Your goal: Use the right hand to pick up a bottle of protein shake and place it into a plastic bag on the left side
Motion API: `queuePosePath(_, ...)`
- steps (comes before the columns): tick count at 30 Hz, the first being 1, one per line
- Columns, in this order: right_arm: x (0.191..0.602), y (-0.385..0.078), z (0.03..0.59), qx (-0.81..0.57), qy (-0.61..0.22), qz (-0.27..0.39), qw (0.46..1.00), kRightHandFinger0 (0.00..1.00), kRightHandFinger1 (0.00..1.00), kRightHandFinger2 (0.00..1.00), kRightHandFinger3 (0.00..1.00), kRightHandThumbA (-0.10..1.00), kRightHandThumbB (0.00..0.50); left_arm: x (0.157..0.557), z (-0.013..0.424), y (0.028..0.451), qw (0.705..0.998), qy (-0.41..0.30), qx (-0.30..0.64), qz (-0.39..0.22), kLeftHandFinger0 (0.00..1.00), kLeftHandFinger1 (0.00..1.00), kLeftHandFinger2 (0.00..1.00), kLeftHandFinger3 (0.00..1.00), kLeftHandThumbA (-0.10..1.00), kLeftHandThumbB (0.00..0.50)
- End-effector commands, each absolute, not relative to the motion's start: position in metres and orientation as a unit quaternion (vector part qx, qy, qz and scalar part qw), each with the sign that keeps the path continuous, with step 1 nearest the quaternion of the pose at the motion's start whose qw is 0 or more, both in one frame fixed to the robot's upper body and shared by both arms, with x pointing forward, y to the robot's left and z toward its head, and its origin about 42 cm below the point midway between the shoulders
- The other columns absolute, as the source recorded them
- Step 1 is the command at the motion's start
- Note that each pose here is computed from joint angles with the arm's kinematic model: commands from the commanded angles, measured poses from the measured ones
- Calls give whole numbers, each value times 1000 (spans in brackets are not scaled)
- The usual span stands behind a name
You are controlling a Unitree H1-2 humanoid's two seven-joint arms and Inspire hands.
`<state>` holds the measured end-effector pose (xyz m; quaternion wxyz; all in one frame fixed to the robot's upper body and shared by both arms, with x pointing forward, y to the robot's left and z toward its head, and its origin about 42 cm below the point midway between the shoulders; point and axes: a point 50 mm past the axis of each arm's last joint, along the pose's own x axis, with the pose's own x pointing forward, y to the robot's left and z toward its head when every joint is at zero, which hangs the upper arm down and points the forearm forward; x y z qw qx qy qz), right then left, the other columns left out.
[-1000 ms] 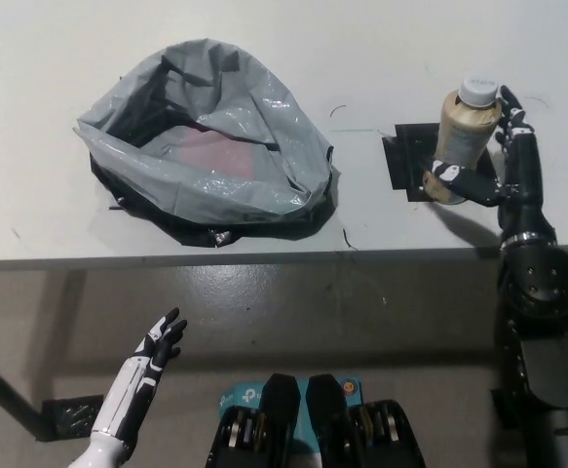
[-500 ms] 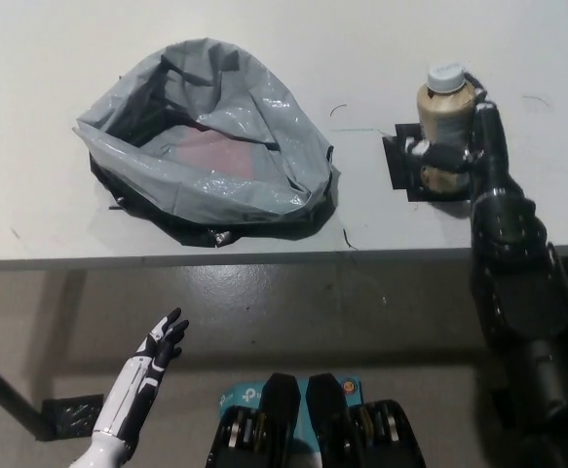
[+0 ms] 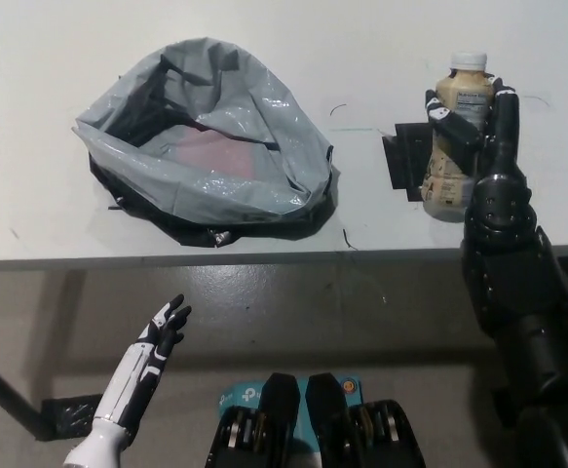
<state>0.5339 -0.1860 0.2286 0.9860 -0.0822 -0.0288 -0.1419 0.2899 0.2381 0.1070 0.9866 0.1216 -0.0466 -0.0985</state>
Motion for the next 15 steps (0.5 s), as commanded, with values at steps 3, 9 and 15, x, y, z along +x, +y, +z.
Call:
queuePosePath(3, 538, -180, 279, -97, -130, -148, 976, 0, 268, 740, 796, -100, 126, 294, 119, 240, 982, -80, 130, -109, 1000, 1000, 1000, 1000, 1000, 161)
queuePosePath(9, 521, -144, 322, -159, -218, -85, 959, 0, 219, 704, 861, -100, 103, 294, 119, 240, 982, -81, 130, -108, 1000, 1000, 1000, 1000, 1000, 156)
queuePosePath(15, 506, -93, 365, -242, -312, 11, 919, 11, 456, 861, 982, -100, 97, 296, 119, 241, 982, -78, 132, -111, 1000, 1000, 1000, 1000, 1000, 185)
